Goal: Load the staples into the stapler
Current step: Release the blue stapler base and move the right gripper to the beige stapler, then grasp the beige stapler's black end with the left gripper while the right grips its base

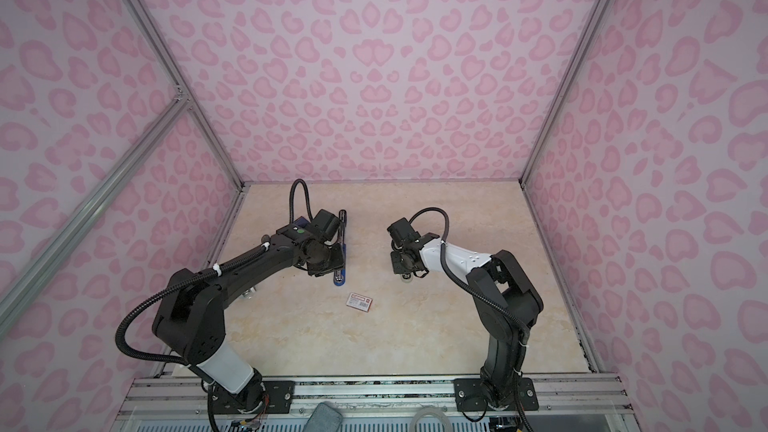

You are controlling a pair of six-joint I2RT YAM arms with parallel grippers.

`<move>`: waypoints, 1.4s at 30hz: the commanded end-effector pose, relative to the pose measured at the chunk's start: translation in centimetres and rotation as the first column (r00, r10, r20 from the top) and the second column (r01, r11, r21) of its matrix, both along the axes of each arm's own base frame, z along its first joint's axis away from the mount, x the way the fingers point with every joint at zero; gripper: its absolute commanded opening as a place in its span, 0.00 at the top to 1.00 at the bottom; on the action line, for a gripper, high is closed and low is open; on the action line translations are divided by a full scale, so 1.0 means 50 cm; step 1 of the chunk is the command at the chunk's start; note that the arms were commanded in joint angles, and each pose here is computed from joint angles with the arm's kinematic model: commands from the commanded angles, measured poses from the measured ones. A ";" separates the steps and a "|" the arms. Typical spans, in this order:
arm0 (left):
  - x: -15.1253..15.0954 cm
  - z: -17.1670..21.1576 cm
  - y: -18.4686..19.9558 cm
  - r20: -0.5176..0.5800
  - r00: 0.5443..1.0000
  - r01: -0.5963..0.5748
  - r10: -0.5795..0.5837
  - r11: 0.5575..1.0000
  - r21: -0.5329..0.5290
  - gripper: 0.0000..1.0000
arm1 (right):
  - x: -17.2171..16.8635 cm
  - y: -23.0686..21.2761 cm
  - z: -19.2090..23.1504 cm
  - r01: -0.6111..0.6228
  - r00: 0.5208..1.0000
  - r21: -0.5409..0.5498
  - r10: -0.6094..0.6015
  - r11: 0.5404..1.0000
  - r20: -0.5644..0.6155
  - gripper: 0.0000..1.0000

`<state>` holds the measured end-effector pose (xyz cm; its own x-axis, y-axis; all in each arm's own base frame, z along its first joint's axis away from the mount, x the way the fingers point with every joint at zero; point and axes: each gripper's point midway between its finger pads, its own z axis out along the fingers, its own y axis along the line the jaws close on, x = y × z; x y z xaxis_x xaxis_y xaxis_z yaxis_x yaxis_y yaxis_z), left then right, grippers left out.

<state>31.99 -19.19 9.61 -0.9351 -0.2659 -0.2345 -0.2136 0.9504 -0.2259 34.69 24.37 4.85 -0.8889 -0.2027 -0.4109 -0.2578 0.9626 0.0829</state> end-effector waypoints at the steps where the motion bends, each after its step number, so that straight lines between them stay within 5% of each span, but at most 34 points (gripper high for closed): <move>1: 0.003 0.012 0.003 0.002 1.000 -0.025 0.025 1.000 0.002 0.54 | -0.003 0.034 0.007 -0.017 1.000 0.047 0.017 0.999 -0.004 0.69; 9: 0.013 0.028 -0.041 0.011 1.000 0.017 -0.017 0.996 -0.087 0.46 | -0.013 0.033 0.058 -0.003 0.999 0.157 -0.002 0.988 0.036 0.46; 24: 0.035 0.041 -0.217 -0.009 0.987 0.154 -0.160 0.964 -0.218 0.45 | -0.066 -0.153 0.020 0.238 0.968 0.256 -0.251 0.937 0.020 0.47; 42: 0.021 -0.049 -0.364 -0.116 0.958 0.233 -0.262 0.948 -0.217 0.50 | -0.105 -0.159 -0.049 0.277 0.960 0.287 -0.277 0.917 -0.041 0.51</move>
<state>33.62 -37.37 7.82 -0.9939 -0.0525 -0.0974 -0.0068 0.9076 -0.4198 29.24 16.19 2.47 -0.8984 0.1642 -0.4073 0.0127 0.9368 0.3496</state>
